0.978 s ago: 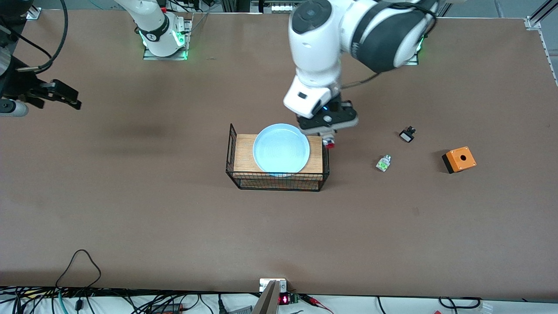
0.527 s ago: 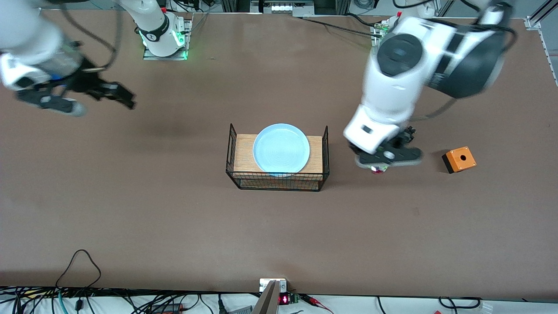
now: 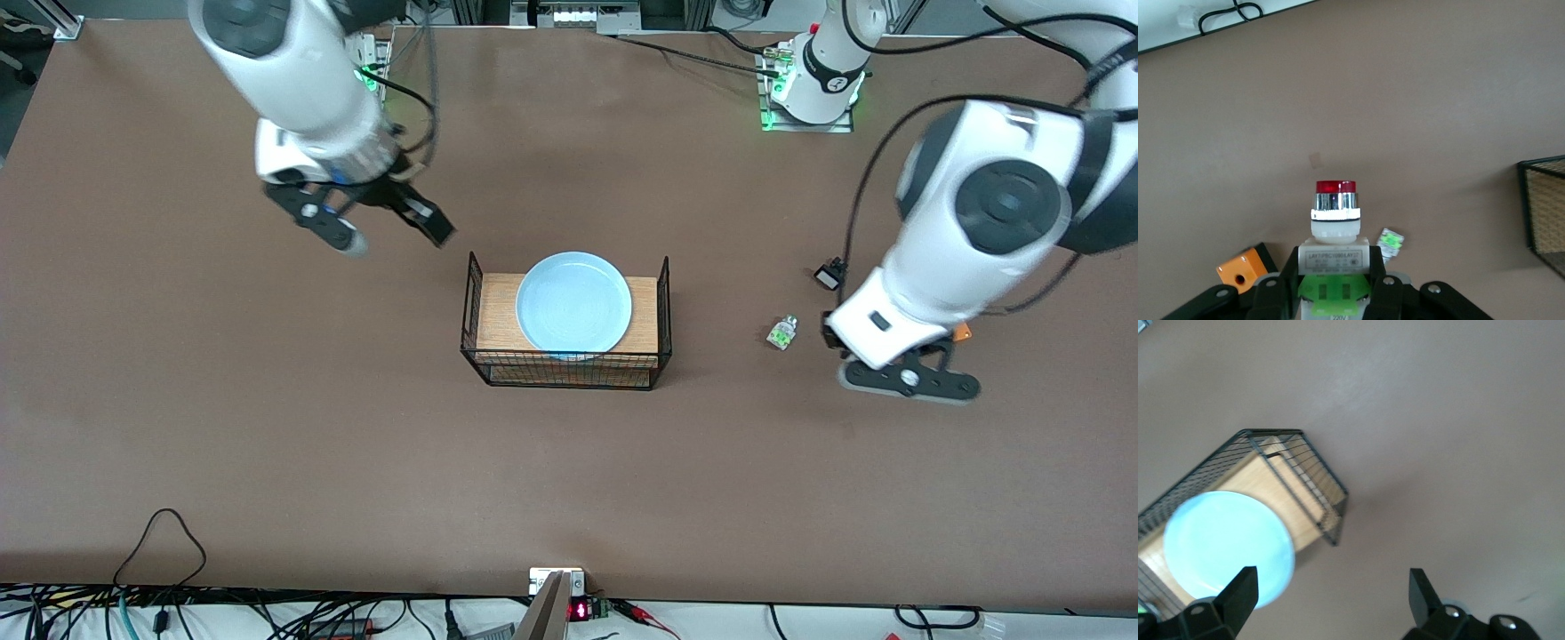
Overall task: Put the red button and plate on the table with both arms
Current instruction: 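Lower the button near the orange box while the right gripper lowers to the plate, then open the left gripper on the button while the right gripper grips the plate rim, then lift the plate with the right gripper while the left gripper withdraws, then carry the plate away from the basket and lower it onto the table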
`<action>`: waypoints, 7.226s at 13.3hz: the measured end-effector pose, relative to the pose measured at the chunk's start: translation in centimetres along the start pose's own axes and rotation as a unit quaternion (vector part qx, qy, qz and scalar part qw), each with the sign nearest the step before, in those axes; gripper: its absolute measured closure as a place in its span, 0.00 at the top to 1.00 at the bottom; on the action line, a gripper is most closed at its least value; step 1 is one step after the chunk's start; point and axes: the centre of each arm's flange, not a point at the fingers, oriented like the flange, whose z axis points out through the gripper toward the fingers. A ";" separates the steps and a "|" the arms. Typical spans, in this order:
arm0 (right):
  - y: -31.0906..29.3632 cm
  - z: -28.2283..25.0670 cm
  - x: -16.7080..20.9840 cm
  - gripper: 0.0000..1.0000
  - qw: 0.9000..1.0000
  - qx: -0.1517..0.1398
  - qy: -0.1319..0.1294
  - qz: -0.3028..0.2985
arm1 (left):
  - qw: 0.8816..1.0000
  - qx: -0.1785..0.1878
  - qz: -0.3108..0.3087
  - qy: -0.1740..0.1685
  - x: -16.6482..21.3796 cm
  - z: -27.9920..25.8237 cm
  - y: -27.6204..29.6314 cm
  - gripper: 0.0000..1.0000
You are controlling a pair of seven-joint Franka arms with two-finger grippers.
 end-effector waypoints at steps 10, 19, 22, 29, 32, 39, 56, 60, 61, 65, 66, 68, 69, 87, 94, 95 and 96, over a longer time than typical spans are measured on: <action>-6.8 13.8 -5.3 1.00 0.983 -0.016 0.002 0.183 | 0.997 -0.046 0.068 -0.016 1.8 16.5 -2.9 0.41; -7.7 18.6 -7.4 1.00 0.985 -0.038 0.003 0.171 | 0.994 -0.079 0.059 -0.045 -5.4 29.6 -5.6 0.41; -8.1 19.9 -7.9 1.00 0.986 -0.020 0.004 0.167 | 0.994 -0.082 0.058 -0.051 -6.1 30.4 -5.9 0.41; -7.9 20.0 -7.3 0.94 0.985 -0.015 0.006 0.171 | 0.993 -0.083 0.059 -0.053 -6.3 30.7 -5.7 0.41; -7.7 19.7 -7.2 0.88 0.985 -0.014 0.007 0.172 | 0.993 -0.084 0.060 -0.055 -6.4 30.8 -5.7 0.41; -7.3 19.8 -7.3 0.44 0.985 -0.018 0.007 0.173 | 0.993 -0.085 0.061 -0.059 -6.6 31.2 -5.4 0.76; -6.7 13.2 -9.3 0.03 0.991 0.016 0.001 0.130 | 0.994 -0.042 0.023 -0.093 -3.7 2.1 -1.7 1.00; -4.9 3.6 -8.4 0.03 0.990 0.071 -0.001 0.122 | 0.996 -0.028 0.027 -0.084 -5.0 -2.6 -0.2 1.00; -4.0 1.4 -7.4 0.03 0.990 0.079 -0.004 0.116 | 0.997 -0.029 0.016 -0.074 -5.5 -4.6 -0.4 1.00; 1.5 -3.4 1.1 0.03 0.998 0.043 -0.014 0.038 | 0.996 -0.057 -0.057 -0.047 -8.1 -9.9 -4.8 1.00; 3.5 -3.9 4.3 0.03 0.999 0.025 -0.019 0.006 | 0.995 -0.055 -0.070 -0.040 -8.7 -10.7 -5.9 1.00; 7.7 -4.0 11.2 0.03 0.998 0.002 -0.031 -0.049 | 0.995 -0.048 -0.086 -0.032 -10.0 -11.7 -7.0 1.00; 9.8 -3.8 14.5 0.03 0.997 -0.005 -0.037 -0.073 | 0.994 -0.043 -0.092 -0.034 -10.9 -11.8 -7.5 1.00; 33.6 24.3 28.2 0.03 0.928 -0.003 -0.035 -0.371 | 0.991 -0.060 -0.121 -0.023 -15.1 -11.2 -10.1 1.00; 36.1 27.3 30.3 0.31 0.923 -0.004 -0.037 -0.382 | 0.990 -0.065 -0.122 -0.019 -15.1 -11.5 -10.1 1.00; 35.4 26.4 30.6 0.42 0.922 -0.001 -0.029 -0.386 | 0.990 -0.065 -0.122 -0.019 -15.1 -11.5 -10.1 1.00; 34.6 25.1 30.8 0.54 0.920 0.001 -0.028 -0.390 | 0.990 -0.065 -0.122 -0.019 -15.1 -11.5 -10.1 1.00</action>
